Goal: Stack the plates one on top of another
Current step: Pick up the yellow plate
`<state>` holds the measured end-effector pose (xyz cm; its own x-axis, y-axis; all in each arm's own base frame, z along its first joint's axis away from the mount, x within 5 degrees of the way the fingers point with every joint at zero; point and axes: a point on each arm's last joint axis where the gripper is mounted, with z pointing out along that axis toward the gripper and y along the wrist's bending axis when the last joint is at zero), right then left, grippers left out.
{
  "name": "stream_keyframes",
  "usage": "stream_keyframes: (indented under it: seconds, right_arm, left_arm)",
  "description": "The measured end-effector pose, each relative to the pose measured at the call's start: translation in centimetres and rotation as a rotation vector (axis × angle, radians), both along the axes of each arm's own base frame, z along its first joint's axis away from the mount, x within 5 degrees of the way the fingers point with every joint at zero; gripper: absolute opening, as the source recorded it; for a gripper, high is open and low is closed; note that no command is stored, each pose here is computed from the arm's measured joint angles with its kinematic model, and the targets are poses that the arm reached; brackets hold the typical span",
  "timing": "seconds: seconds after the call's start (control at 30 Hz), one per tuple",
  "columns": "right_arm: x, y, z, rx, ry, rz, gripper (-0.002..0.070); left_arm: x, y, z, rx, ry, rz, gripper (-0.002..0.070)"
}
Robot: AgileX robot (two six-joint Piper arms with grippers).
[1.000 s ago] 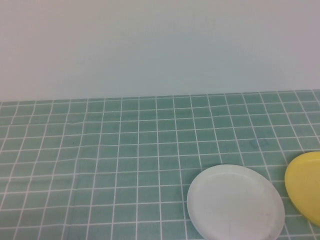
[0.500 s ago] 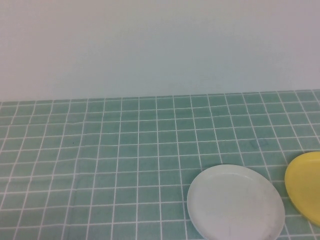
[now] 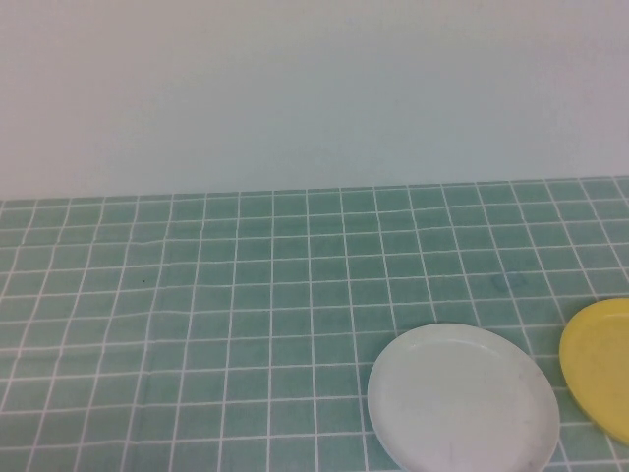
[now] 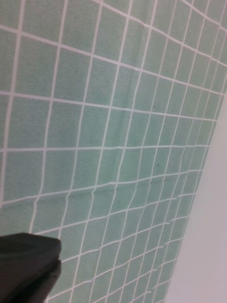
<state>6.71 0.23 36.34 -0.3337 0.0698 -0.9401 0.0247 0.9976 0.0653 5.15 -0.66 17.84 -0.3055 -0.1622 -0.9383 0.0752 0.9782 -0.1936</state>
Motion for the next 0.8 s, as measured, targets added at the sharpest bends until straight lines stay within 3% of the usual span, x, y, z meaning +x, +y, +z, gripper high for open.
stream_keyframes:
  seconds: [0.13, 0.33, 0.6, 0.8]
  right_arm:
    - [4.3, -1.6, -1.0, -0.006, 0.264, -0.104, -0.0002]
    - [10.2, -2.2, -4.6, 0.027, 0.532, -0.08, -0.0002]
    - [14.9, -2.1, -8.2, 0.125, 0.635, -0.005, -0.0002]
    - [16.4, -5.2, -10.3, 0.284, 0.67, -0.049, -0.0002]
  left_arm:
    - [0.0, 0.0, 0.0, 0.0, 0.0, 0.0, -0.0001]
    - [0.0, 0.0, 0.0, 0.0, -0.002, 0.0, -0.0001]
    - [0.0, 0.0, 0.0, 0.0, -0.002, 0.0, -0.0001]
    - [0.0, 0.0, 0.0, 0.0, -0.002, 0.0, -0.0001]
